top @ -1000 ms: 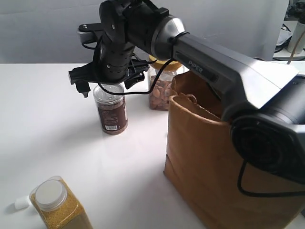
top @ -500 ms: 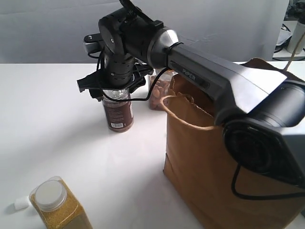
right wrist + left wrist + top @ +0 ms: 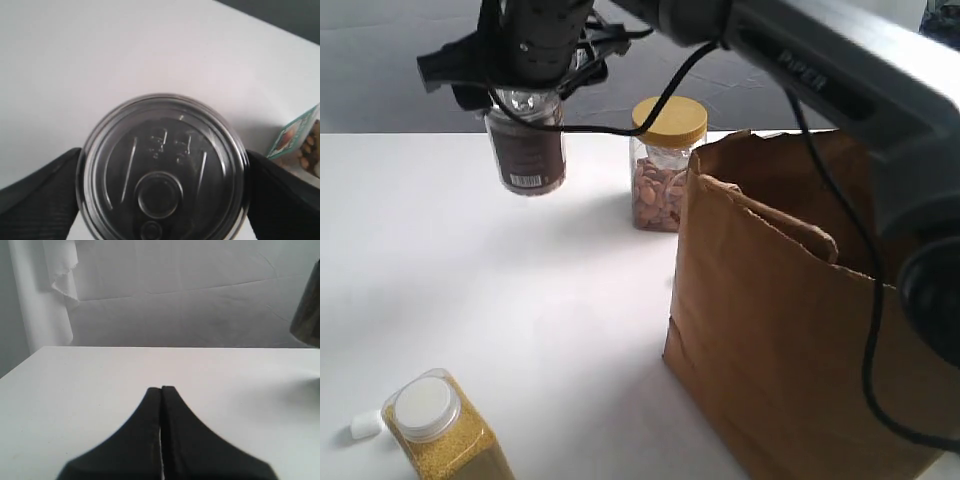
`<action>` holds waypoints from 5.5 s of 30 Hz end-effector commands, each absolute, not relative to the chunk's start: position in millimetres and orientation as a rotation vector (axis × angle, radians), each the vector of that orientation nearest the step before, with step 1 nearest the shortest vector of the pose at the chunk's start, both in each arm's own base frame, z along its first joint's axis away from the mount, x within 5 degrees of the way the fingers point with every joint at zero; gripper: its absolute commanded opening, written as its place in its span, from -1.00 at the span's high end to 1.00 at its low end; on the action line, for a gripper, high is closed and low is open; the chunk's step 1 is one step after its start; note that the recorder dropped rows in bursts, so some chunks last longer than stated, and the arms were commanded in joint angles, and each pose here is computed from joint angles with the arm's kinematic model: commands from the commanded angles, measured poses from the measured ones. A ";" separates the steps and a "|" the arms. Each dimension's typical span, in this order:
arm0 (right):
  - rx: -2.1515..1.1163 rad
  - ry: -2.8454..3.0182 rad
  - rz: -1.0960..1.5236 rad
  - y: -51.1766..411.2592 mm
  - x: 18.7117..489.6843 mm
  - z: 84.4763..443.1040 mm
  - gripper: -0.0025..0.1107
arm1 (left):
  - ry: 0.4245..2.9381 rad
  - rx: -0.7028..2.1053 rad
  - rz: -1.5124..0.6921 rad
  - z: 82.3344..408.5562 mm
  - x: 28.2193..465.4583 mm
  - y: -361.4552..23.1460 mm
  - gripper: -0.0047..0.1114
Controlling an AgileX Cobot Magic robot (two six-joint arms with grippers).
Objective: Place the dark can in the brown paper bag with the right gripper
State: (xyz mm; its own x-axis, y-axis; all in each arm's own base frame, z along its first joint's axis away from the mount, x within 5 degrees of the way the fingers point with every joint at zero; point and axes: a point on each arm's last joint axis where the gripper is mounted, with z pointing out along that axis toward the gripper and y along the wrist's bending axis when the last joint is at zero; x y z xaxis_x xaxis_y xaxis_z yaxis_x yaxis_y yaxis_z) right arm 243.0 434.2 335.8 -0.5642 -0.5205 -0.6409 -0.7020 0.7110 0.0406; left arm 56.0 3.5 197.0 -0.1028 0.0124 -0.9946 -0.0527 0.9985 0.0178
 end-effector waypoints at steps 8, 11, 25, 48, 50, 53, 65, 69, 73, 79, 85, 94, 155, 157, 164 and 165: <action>-0.883 2.113 0.254 371.8 198.0 428.0 0.96 | 1.671 -0.027 0.050 196.2 55.9 3.1 0.92; -0.850 2.096 0.268 349.1 188.1 437.6 0.96 | 1.671 -0.027 0.050 196.2 55.9 3.1 0.92; -0.620 2.021 0.343 217.3 151.7 454.5 0.96 | 1.671 -0.027 0.050 196.2 55.9 3.1 0.92; -0.526 2.189 0.442 140.0 149.5 322.2 0.40 | 1.671 -0.027 0.050 196.2 55.9 3.1 0.92; -0.509 2.214 0.439 137.3 150.2 312.2 -0.05 | 1.671 -0.027 0.050 196.2 55.9 3.1 0.92; -0.505 2.219 0.444 137.1 150.0 309.6 -0.45 | 1.671 -0.027 0.050 196.2 55.9 3.1 0.92; -0.377 2.015 0.547 108.8 133.1 364.0 0.31 | 1.671 -0.027 0.050 196.2 55.9 3.1 0.92; -0.319 1.964 0.512 89.8 127.8 372.9 0.80 | 1.671 -0.027 0.050 196.2 55.9 3.1 0.92; -0.338 1.921 0.448 76.5 122.8 367.6 0.96 | 1.671 -0.027 0.050 196.2 55.9 3.1 0.92; -0.386 1.768 0.362 58.3 111.4 338.7 0.96 | 1.671 -0.027 0.050 196.2 55.9 3.1 0.92; -0.292 1.672 0.279 35.9 95.4 300.4 0.96 | 1.671 -0.027 0.050 196.2 55.9 3.1 0.92; -0.032 1.426 0.211 8.0 52.7 284.8 0.96 | 1.671 -0.027 0.050 196.2 55.9 3.1 0.92; -0.186 1.643 0.298 18.2 53.2 198.5 0.96 | 1.663 -0.026 0.049 196.9 56.0 3.1 0.92; -0.168 1.646 0.320 18.6 53.1 198.6 0.96 | 1.663 -0.026 0.049 196.9 56.0 3.1 0.92; -0.168 1.646 0.320 18.6 53.1 198.6 0.96 | 1.663 -0.026 0.049 196.9 56.0 3.1 0.92; -0.176 1.647 0.312 18.5 53.1 198.3 0.96 | 1.663 -0.026 0.049 196.9 56.0 3.1 0.92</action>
